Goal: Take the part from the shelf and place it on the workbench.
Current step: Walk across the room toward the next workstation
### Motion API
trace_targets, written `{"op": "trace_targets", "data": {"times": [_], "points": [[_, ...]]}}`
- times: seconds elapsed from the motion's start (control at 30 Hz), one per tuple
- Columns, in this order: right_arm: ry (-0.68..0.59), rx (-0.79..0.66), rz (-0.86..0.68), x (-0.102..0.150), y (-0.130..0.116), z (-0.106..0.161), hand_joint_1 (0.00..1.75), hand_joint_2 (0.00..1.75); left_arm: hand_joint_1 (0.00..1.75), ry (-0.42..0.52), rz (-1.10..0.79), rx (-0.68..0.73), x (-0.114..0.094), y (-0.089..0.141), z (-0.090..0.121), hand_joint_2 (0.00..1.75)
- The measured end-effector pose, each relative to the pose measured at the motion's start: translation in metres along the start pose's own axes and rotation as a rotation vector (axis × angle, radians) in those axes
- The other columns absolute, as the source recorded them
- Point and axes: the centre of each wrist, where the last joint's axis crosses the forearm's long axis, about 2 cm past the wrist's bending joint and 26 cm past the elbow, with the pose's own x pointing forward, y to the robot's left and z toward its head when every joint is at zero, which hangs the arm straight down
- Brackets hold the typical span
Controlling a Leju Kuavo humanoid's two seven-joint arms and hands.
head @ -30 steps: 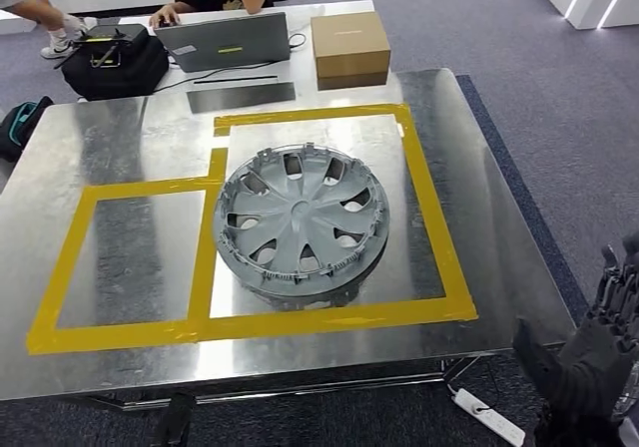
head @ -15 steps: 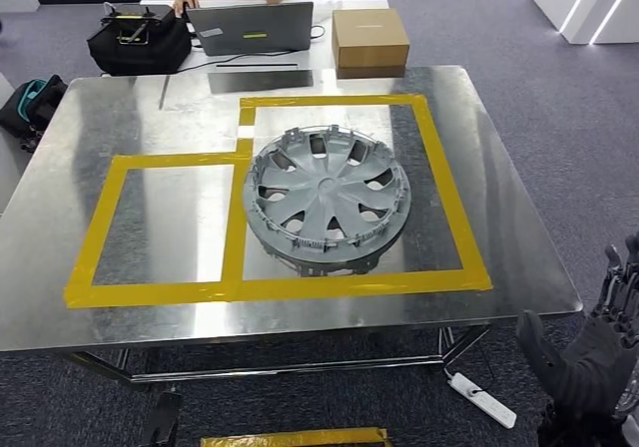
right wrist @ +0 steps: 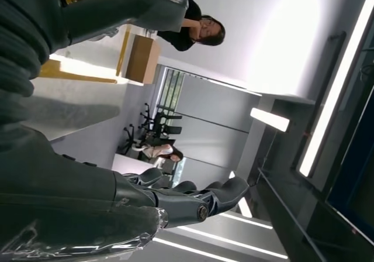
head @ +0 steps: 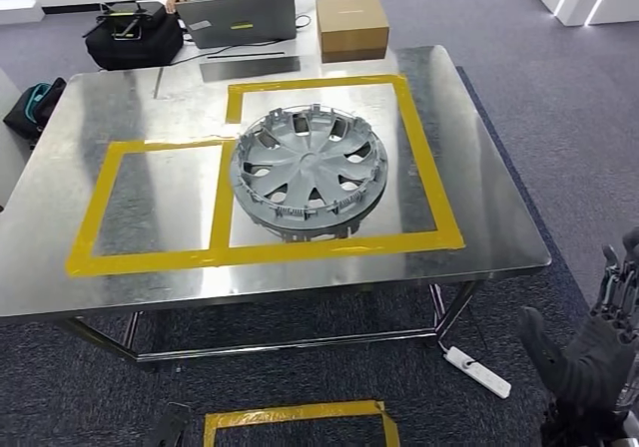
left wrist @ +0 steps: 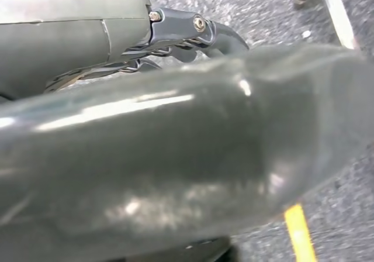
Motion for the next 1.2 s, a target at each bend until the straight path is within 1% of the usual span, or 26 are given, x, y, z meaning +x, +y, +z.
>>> {"op": "trace_targets", "data": {"times": [0.3, 0.4, 0.53, 0.9, 1.2], "points": [[0.018, -0.018, -0.011, -0.002, 0.000, 0.002, 0.00, 1.75, 0.00, -0.003, -0.008, 0.000, 0.002, 0.001, -0.001, 0.00], [0.022, -0.021, -0.009, -0.002, 0.000, 0.002, 0.00, 1.75, 0.00, 0.003, -0.010, 0.001, 0.000, 0.002, 0.000, 0.00], [0.027, -0.024, -0.007, -0.003, -0.001, 0.003, 0.00, 0.00, 0.00, 0.009, -0.009, 0.002, -0.001, 0.002, 0.000, 0.00], [0.042, -0.047, -0.046, -0.004, -0.006, 0.006, 0.00, 0.00, 0.00, 0.014, -0.035, -0.018, -0.001, -0.002, 0.001, 0.00], [0.057, -0.065, -0.047, -0.001, -0.004, 0.012, 0.00, 0.00, 0.00, 0.034, -0.038, 0.003, -0.007, -0.001, 0.005, 0.00]]}}
